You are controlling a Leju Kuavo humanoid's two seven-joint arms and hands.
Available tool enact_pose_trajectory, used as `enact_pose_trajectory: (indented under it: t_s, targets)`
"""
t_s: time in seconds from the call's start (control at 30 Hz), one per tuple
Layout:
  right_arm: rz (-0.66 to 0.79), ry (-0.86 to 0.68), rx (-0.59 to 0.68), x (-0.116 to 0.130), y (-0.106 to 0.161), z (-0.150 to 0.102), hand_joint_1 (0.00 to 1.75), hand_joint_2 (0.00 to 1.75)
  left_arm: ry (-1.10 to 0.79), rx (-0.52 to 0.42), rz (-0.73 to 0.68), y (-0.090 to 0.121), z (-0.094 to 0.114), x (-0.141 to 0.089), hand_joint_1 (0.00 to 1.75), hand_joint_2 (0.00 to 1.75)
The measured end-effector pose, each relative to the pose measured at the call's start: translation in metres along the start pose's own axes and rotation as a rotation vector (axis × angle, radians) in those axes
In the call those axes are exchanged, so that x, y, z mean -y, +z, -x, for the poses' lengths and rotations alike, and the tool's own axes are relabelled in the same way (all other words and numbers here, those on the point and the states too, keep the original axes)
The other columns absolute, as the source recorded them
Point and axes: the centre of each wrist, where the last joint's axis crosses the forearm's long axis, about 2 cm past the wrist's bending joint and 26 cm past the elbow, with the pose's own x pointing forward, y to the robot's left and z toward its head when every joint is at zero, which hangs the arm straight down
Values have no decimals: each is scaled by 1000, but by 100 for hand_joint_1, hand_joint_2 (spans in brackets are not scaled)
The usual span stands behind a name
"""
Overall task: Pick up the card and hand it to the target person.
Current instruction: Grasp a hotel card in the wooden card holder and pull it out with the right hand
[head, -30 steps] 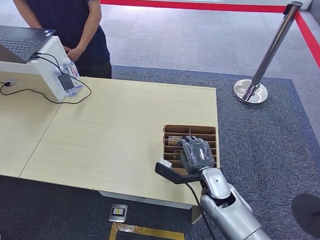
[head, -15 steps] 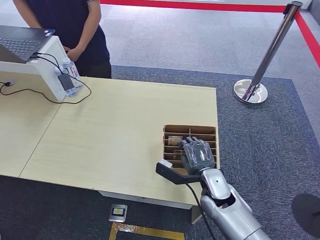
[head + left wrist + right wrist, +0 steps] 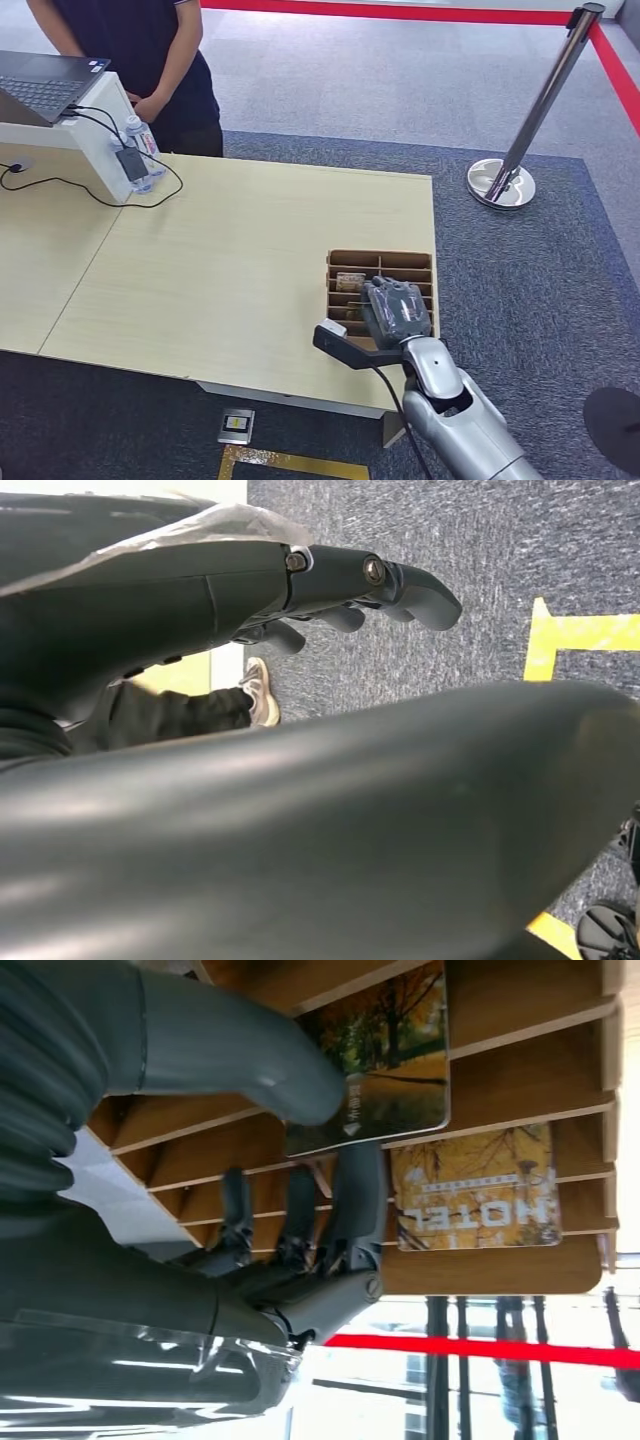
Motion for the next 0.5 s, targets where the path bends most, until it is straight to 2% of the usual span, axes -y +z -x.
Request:
enact_pose_trajectory:
  t_s: [0.5]
  targets:
    - [8, -26, 0, -2, -2, 0, 175, 175, 3, -2, 2, 0, 0, 0, 0, 0]
